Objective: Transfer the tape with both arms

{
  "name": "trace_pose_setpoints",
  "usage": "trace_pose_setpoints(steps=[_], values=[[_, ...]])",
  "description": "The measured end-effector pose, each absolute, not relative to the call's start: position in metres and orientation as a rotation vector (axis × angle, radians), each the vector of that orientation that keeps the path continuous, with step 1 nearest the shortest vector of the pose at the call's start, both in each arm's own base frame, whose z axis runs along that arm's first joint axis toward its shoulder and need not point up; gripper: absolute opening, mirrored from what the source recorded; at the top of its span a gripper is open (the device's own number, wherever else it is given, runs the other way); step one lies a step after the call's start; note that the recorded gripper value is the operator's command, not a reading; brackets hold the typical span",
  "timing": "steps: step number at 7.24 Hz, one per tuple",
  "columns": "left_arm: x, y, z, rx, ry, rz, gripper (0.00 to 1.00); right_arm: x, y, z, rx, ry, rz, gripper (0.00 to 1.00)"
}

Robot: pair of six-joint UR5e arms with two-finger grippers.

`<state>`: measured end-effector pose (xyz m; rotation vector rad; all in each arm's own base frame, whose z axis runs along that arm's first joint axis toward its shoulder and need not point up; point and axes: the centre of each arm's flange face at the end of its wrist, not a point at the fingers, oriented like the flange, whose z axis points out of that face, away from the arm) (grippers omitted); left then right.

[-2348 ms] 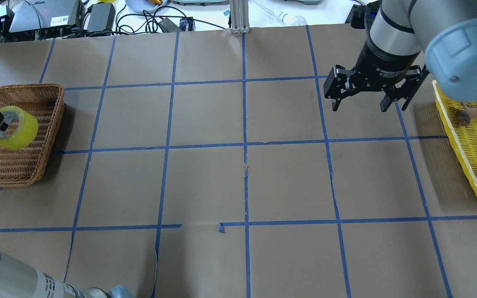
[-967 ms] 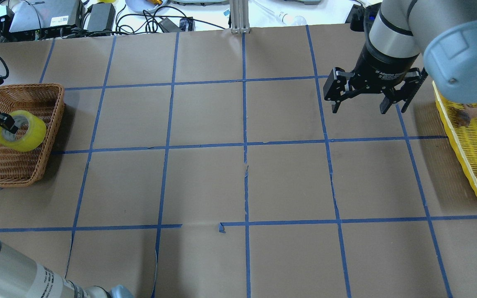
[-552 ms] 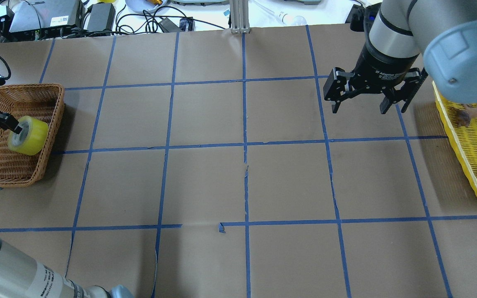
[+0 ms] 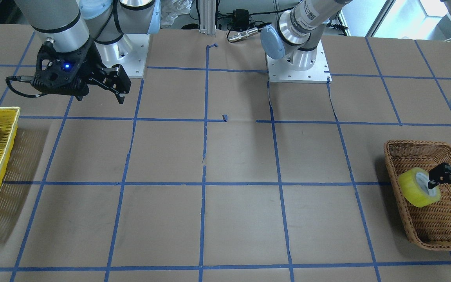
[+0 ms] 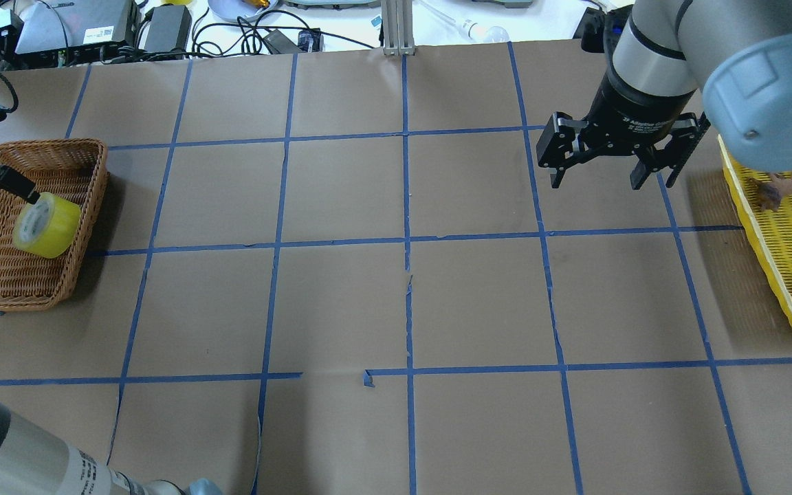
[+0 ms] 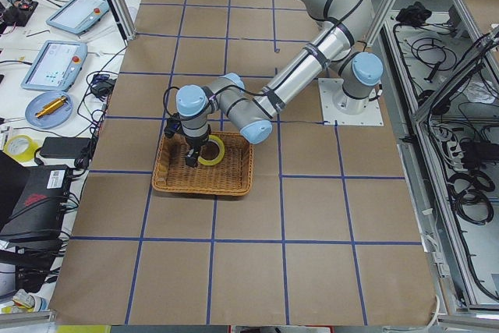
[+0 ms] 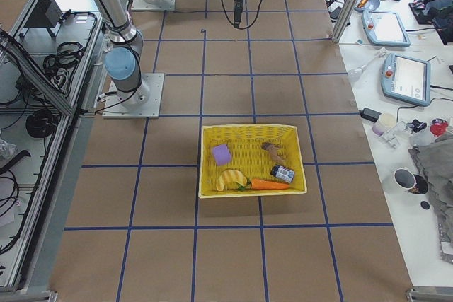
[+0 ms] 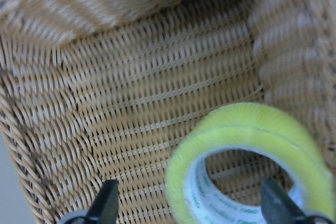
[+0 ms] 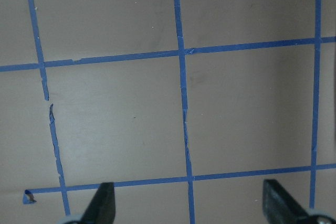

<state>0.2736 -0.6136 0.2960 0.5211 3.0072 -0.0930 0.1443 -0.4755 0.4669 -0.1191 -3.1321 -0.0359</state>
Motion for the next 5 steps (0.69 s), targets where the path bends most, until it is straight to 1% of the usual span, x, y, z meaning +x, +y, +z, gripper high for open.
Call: trace_pose_setpoints(steps=[2,3,5], values=[[0.221,-0.622,0.354,0.499,3.021,-0.082,0.95,0.141,-0.478,0.468,-0.117,-3.132,-0.029,1.00],[0.177,-0.626,0.380,0.437,3.049,-0.063,0.95,0.140,-0.479,0.469,-0.115,-3.132,-0.025,1.00],[0.058,-0.625,0.408,0.293,3.083,-0.051,0.95,0.139,-0.479,0.470,-0.115,-3.132,-0.023,1.00]])
